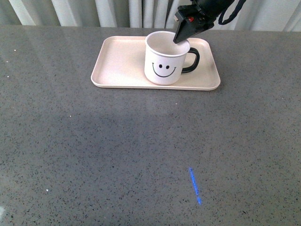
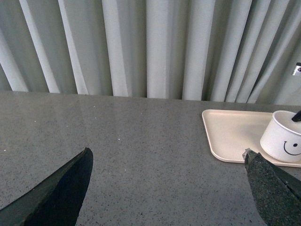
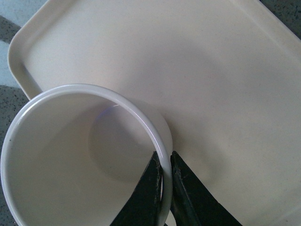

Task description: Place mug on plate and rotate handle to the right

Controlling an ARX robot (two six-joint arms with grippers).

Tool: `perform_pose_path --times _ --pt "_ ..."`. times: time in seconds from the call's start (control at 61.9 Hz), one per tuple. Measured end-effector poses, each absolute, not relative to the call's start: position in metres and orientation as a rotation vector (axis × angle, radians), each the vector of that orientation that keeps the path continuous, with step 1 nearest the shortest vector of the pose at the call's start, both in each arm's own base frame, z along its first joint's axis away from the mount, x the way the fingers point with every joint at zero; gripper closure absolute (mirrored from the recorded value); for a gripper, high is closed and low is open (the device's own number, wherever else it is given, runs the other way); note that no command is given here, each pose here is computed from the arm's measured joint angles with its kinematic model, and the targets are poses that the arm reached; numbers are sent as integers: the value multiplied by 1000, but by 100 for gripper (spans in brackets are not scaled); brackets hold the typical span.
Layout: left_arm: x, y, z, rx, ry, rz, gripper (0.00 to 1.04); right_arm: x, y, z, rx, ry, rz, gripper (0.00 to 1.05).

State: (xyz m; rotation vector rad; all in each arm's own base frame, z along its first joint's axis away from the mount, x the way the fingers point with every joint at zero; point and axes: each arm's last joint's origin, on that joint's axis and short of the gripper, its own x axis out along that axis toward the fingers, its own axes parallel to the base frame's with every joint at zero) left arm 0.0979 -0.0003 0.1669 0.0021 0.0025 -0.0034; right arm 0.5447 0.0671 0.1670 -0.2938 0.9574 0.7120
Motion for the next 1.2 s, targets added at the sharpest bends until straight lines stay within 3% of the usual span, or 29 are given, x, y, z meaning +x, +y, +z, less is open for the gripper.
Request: perform_pose_path --times 0.307,0.404,0.42,0.469,0.598,0.76,0.792,0.841,0.921,0.97,1.018,1.18,1.196 --pt "98 0 167 2 2 -3 9 547 67 190 -311 934 701 48" --pt "98 0 167 2 2 -3 9 546 67 198 -307 919 706 38" --pt "98 0 167 2 2 -3 9 546 67 201 -306 909 709 31" --pt "98 0 167 2 2 -3 9 547 68 205 -297 880 721 23" --pt "98 0 167 2 2 -3 9 545 66 216 -262 792 758 8" --pt "98 0 167 2 2 -3 9 524 58 250 -253 679 774 9" --pt "98 0 167 2 2 -3 9 521 56 259 -267 636 679 12" --pt "98 0 167 2 2 -5 9 515 54 264 -276 482 320 24" --pt "98 0 167 2 2 -3 9 483 44 251 -155 249 52 40" --pt "98 0 167 2 2 -3 9 451 37 242 -78 54 10 52" --pt "98 0 167 2 2 -3 9 416 31 234 -40 -33 1 64" --pt "98 0 167 2 2 -3 9 334 17 200 -13 -9 -2 103" --pt "98 0 167 2 2 -3 9 328 17 197 -15 -2 1 103"
